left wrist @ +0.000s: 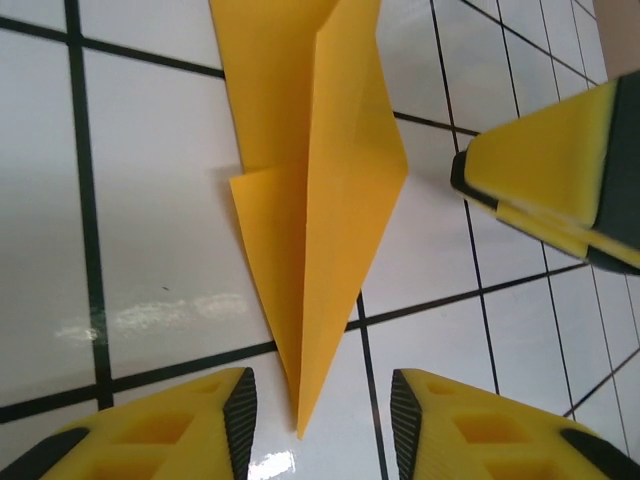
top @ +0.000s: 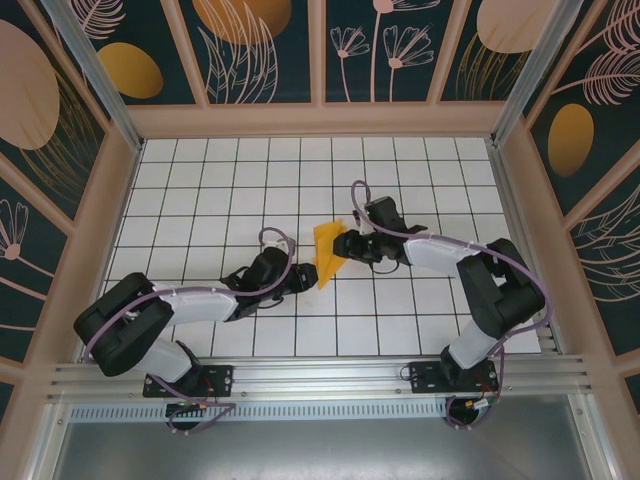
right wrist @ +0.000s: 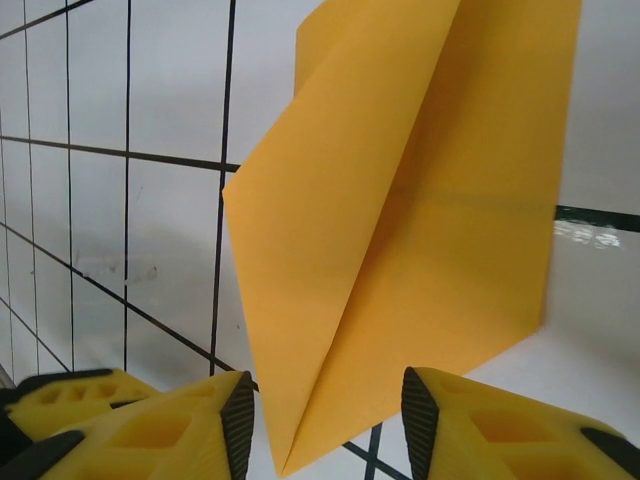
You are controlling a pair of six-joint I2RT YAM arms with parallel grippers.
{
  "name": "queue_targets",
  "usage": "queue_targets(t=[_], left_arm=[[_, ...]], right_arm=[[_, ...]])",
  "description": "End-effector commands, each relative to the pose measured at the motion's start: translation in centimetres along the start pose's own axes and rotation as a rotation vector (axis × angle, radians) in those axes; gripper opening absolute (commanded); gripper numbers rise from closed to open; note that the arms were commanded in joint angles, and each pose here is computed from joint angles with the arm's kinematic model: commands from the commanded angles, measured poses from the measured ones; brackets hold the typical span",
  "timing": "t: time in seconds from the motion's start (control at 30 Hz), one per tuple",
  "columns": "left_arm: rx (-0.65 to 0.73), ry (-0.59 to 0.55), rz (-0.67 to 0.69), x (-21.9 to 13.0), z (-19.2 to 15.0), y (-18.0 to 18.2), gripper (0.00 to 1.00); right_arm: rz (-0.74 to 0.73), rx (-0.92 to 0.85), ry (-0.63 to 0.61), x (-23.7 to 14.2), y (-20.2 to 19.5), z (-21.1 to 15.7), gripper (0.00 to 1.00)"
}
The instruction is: Fold a paper plane with a square sheet of paper (pick it up from the middle)
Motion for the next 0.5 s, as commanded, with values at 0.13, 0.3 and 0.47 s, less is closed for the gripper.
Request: queue_targets(t=[0.13,0.3,0.47], left_arm=[[-0.042,-0.075,0.031,-0.6,1.2,0.4,0.53],[-0.058,-0.074,0.034,-0.6,0.8,0.8,0.59],[-0.071,-0.079,0.036,-0.7,0.7,1.1,0.64]], right_arm=[[0.037,-0.024,0.029,2.4,0.7,0.4,0.43],[0.045,-0.031,0.046,3.6,0.7,0.7,0.43],[0.057,-0.041,0.062,4.4,0.9,0.8,0.40]])
Point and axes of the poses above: each hand's point on the last joint's axis, 136 mm out from that joint toward the fingers, its own x axis out along the fingers, its own y axis along the line the jaws close on, z = x × y, the point moved 5 cm from there along -x, back along the fingers, and after that the axes turned 3 degrees about x, right-handed, at the moved point
